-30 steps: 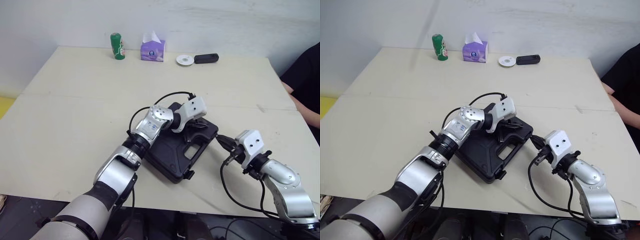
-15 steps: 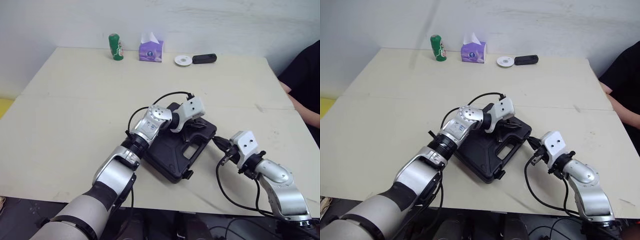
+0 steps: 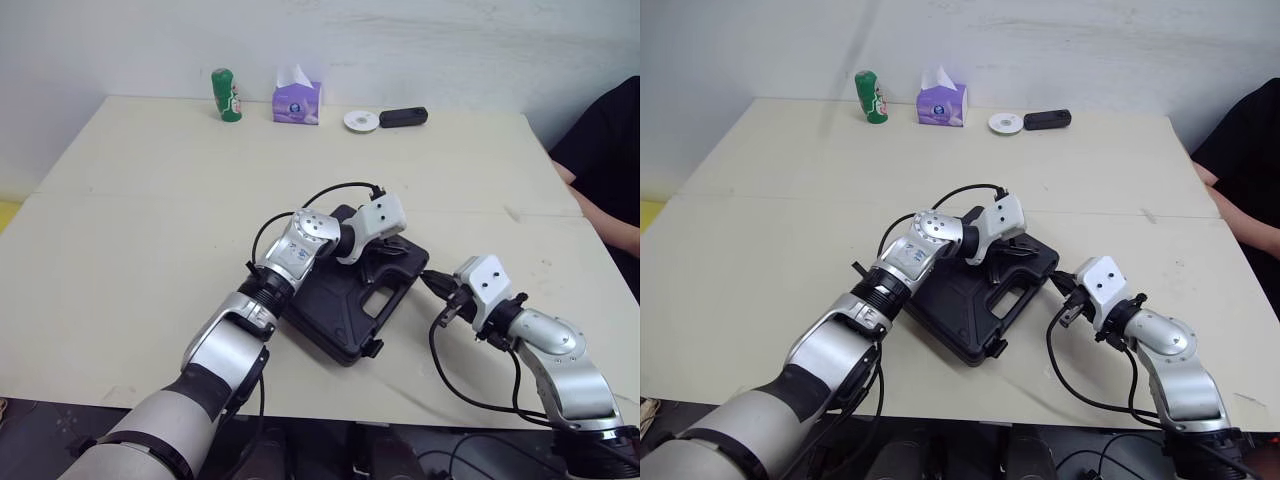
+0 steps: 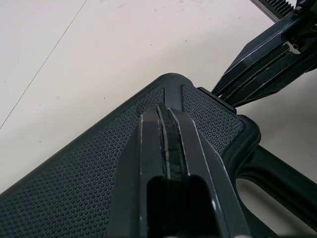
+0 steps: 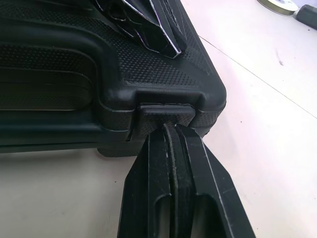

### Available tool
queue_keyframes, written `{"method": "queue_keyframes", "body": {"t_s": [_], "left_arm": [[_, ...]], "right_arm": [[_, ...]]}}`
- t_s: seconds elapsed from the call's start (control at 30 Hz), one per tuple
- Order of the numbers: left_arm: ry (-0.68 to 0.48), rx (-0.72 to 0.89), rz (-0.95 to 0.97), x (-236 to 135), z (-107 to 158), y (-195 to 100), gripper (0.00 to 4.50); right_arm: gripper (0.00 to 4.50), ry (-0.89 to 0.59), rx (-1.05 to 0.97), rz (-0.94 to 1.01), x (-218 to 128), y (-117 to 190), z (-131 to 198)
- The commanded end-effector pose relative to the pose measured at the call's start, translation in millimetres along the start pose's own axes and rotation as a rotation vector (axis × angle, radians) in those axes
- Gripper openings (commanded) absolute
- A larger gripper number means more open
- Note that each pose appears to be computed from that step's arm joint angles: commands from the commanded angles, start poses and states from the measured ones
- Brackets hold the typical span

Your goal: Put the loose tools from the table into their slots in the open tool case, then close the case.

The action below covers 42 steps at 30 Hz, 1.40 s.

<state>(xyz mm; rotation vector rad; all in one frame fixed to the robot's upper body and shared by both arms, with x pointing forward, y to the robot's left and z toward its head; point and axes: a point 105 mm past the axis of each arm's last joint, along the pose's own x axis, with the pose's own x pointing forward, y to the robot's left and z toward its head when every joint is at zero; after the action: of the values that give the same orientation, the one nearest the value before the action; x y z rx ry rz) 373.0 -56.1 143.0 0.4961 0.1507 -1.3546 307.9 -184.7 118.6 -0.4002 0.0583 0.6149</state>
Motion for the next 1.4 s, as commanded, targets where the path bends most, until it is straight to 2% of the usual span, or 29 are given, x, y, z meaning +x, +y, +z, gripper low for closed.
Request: {"method": "queue_keyframes", "body": {"t_s": [0.03,0.07,0.2,0.37,0.5,0.63,0.77,0.9,1.0,1.1,1.23,1.4], "left_arm": [[0.240,-0.143,-0.117,10.8,-77.0,-37.5,0.01],[0.230,-0.138,-0.109,10.5,-75.6,-36.1,0.01],[0.008,-0.145,-0.076,8.7,-27.9,-22.9,0.01],[0.011,-0.100,-0.123,0.4,-20.1,-25.2,0.01],[-0.215,-0.024,-0.133,-14.3,22.5,-24.5,0.01],[-0.379,0.103,-0.125,-48.6,50.9,-23.8,0.01],[-0.482,0.203,-0.152,-92.6,63.3,-32.2,0.01],[-0.434,0.214,-0.184,-123.7,50.1,-41.2,0.01],[-0.426,0.235,-0.193,-141.1,48.3,-50.2,0.01],[-0.411,0.232,-0.174,-150.5,45.8,-55.1,0.01],[-0.372,0.248,-0.179,-155.3,34.1,-66.7,0.01],[-0.259,0.278,-0.212,-139.5,9.3,-83.0,0.01]], "right_arm": [[0.04,-0.110,-0.071,0.043,6.3,6.4,31.7],[0.04,-0.107,-0.073,0.043,5.4,6.0,30.8],[0.04,-0.079,-0.100,0.038,-5.1,-1.2,24.9],[0.04,-0.029,-0.142,0.059,-18.5,-12.8,15.5],[0.04,0.021,-0.174,0.073,-42.4,-19.9,9.3],[0.04,0.048,-0.179,0.064,-69.8,-22.5,3.9],[0.04,0.030,-0.156,0.002,-90.7,-25.2,4.7],[0.04,-0.031,-0.144,0.001,-95.0,-9.7,6.4],[0.04,0.015,-0.089,0.089,-101.8,12.3,-7.8],[0.04,0.046,-0.024,0.092,-111.2,16.2,-18.1],[0.04,0.082,-0.003,0.094,-121.7,20.2,-30.1],[0.04,0.075,0.036,0.192,-118.1,57.4,-38.4]]}}
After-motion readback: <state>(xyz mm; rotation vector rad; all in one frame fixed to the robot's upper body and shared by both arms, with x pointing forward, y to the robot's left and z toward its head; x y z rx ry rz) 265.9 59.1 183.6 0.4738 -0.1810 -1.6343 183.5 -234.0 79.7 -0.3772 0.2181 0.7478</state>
